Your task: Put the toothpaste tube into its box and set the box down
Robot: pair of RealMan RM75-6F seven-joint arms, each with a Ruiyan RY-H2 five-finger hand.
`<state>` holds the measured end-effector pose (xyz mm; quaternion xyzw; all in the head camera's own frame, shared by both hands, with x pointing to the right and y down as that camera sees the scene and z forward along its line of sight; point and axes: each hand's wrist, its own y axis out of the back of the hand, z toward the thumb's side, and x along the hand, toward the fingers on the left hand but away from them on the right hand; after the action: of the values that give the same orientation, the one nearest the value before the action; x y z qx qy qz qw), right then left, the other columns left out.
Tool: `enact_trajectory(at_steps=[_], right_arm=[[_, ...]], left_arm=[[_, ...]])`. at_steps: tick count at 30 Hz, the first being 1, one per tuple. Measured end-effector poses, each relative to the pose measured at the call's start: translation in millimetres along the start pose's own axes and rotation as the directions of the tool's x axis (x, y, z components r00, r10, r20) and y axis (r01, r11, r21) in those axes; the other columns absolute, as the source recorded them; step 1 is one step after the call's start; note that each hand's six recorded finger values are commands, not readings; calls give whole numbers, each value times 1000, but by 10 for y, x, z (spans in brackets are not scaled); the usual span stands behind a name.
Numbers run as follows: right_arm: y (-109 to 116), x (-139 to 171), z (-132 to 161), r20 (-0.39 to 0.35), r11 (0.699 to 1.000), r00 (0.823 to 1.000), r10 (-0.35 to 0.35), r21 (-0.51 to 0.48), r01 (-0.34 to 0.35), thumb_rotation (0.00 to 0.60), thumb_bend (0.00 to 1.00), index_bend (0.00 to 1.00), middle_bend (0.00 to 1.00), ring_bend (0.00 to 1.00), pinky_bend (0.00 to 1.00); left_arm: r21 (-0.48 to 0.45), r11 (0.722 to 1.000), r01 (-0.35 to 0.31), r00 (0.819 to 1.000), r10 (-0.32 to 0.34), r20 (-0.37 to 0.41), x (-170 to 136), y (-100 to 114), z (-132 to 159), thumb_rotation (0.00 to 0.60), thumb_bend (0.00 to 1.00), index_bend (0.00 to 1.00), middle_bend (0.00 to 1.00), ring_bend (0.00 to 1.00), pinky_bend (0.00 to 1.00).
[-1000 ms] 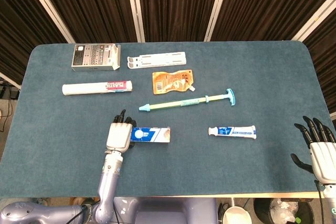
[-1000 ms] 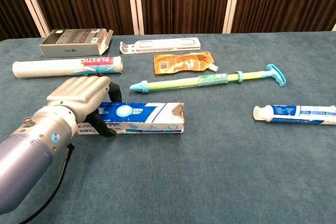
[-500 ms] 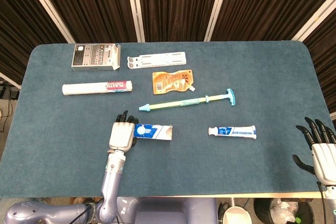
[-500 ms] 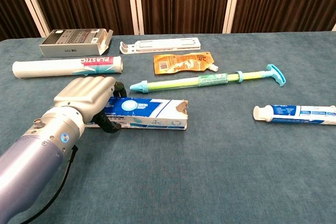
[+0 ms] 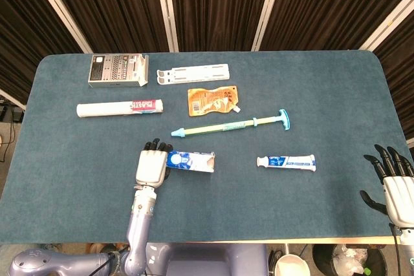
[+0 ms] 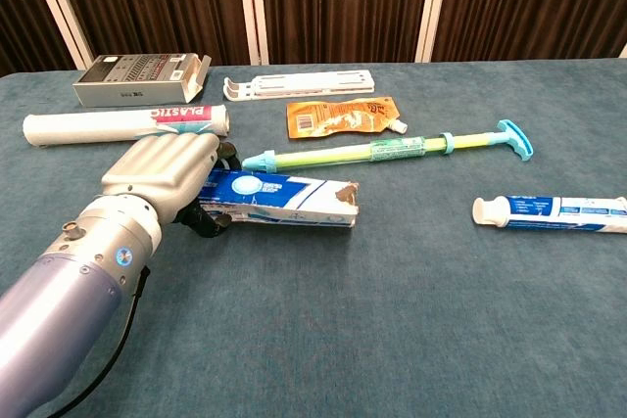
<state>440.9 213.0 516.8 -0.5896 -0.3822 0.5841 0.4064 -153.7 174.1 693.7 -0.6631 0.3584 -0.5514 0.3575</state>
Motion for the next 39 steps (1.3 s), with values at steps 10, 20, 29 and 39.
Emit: enact_trajectory(at_steps=[10, 20, 29, 39], right_arm=[[10, -95, 166, -34, 1000, 999, 20, -7, -20, 600, 220, 226, 125, 25, 139], [-179, -315, 482, -120, 993, 986, 119, 13, -119, 600, 220, 227, 157, 41, 139], [-503, -688, 837, -189, 974, 956, 224, 1, -228, 600, 221, 258, 212, 68, 139], [-946, -875, 814, -172, 952, 939, 297, -24, -305, 600, 220, 281, 239, 69, 139]], left_arm=[[-210, 978, -14, 1000, 18, 20, -116, 511, -142, 600, 370, 335, 337, 178, 242], [-519, 851, -76, 997, 53, -59, -214, 1292, -850, 600, 365, 336, 335, 172, 242], [-552, 829, -83, 996, 55, -66, -223, 1569, -1122, 600, 364, 336, 335, 172, 241], [-539, 840, -66, 998, 45, -52, -225, 1552, -1048, 600, 364, 336, 335, 172, 241]])
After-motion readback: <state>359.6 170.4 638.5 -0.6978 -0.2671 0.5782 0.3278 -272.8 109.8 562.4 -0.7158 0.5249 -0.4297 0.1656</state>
